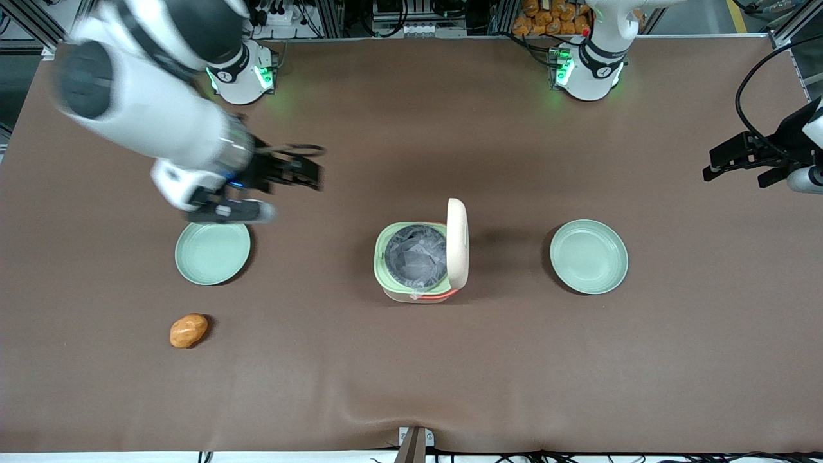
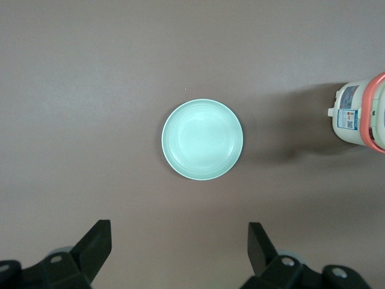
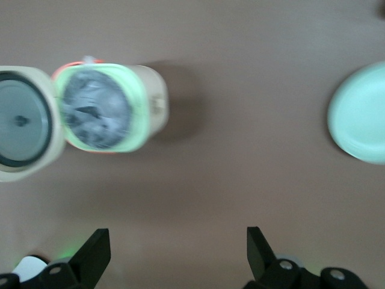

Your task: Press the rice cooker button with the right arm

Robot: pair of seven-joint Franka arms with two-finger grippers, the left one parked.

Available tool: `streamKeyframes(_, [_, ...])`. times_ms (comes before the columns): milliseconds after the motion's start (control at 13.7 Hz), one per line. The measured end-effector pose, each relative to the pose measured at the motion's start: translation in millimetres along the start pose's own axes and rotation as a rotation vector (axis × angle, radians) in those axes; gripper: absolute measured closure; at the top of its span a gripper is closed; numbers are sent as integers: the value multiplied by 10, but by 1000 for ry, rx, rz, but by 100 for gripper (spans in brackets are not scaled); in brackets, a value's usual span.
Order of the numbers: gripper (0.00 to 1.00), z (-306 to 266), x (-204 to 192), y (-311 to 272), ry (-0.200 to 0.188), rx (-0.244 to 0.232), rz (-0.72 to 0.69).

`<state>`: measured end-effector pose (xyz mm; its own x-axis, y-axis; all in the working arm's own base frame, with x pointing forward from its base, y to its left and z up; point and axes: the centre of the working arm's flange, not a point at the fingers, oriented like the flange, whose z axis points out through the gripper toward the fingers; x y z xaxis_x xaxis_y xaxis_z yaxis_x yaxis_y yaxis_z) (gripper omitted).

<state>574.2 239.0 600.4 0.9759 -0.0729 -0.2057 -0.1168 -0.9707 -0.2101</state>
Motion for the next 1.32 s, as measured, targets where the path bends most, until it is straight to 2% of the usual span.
streamKeyframes(146, [0, -363, -25, 633, 7, 8, 94])
streamKeyframes(293, [0, -585, -27, 1261, 34, 3, 176])
streamKeyframes(512, [0, -735, -44, 1886, 71, -75, 157])
streamKeyframes(732, [0, -807, -21, 2269, 81, -109, 135])
streamKeyframes(951, [0, -872, -49, 2450, 95, -178, 115])
streamKeyframes(1317, [0, -987, -169, 2456, 120, -215, 103])
